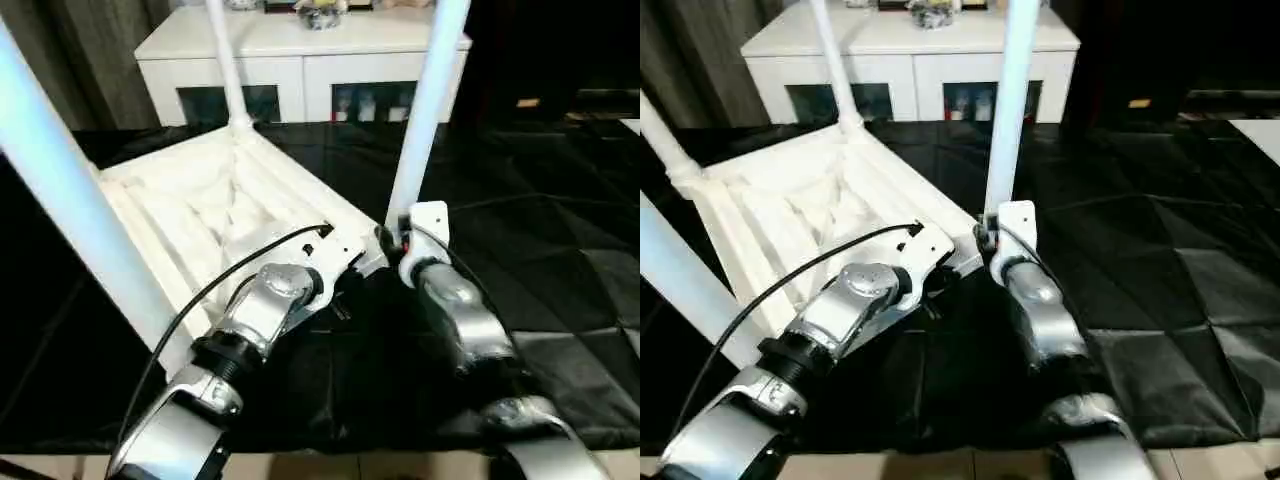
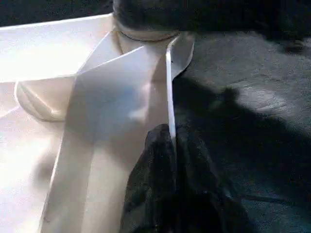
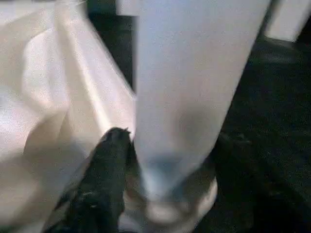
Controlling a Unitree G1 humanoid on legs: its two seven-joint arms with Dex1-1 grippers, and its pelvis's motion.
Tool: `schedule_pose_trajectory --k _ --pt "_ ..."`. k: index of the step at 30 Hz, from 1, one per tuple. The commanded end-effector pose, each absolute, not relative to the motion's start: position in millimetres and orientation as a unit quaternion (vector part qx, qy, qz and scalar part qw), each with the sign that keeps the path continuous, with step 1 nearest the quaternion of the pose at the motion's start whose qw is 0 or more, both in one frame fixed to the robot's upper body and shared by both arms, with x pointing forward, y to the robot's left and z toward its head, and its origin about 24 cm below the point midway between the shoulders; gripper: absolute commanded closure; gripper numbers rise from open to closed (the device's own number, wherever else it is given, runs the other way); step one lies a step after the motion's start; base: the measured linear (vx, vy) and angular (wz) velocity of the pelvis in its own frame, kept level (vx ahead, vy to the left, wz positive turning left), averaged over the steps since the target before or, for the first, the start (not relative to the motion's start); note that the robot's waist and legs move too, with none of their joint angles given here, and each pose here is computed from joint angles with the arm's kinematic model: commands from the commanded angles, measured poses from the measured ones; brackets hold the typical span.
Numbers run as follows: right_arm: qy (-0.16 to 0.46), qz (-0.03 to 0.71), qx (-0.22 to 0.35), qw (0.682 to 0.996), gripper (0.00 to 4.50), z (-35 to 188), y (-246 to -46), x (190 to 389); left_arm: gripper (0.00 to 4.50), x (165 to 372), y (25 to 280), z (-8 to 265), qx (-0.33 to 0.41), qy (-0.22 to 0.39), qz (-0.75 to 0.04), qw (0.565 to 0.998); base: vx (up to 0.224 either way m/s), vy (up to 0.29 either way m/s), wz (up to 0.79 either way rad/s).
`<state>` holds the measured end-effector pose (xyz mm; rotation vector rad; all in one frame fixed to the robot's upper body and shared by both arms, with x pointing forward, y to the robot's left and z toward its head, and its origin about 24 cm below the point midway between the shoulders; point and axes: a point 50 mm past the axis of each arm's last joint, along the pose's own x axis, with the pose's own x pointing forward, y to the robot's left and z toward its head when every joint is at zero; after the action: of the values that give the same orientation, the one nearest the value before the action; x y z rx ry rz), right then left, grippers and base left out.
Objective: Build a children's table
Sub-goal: Rotate leg to tighten
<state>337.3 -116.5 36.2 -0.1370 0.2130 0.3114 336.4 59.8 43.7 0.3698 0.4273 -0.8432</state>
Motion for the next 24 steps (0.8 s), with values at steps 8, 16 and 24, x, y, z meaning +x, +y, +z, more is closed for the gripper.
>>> schedule_pose_trajectory --k 8,16,24 --pt "0.086 0.325 -0.139 0.932 1.30 52.1 -155.1 311.6 4.50 325.0 97.6 56.8 0.200 0.156 -0.451 0.856 0.000 0.000 0.00" --pt "0.114 0.504 -0.133 0.846 1.30 56.6 -172.8 270.2 4.50 288.4 108.6 64.8 0.162 0.163 -0.631 0.741 0.000 0.000 0.00" --pt "0.123 0.518 -0.140 0.835 1.30 52.8 -167.4 269.8 4.50 287.4 109.5 64.9 0.170 0.165 -0.635 0.735 0.000 0.000 0.00"
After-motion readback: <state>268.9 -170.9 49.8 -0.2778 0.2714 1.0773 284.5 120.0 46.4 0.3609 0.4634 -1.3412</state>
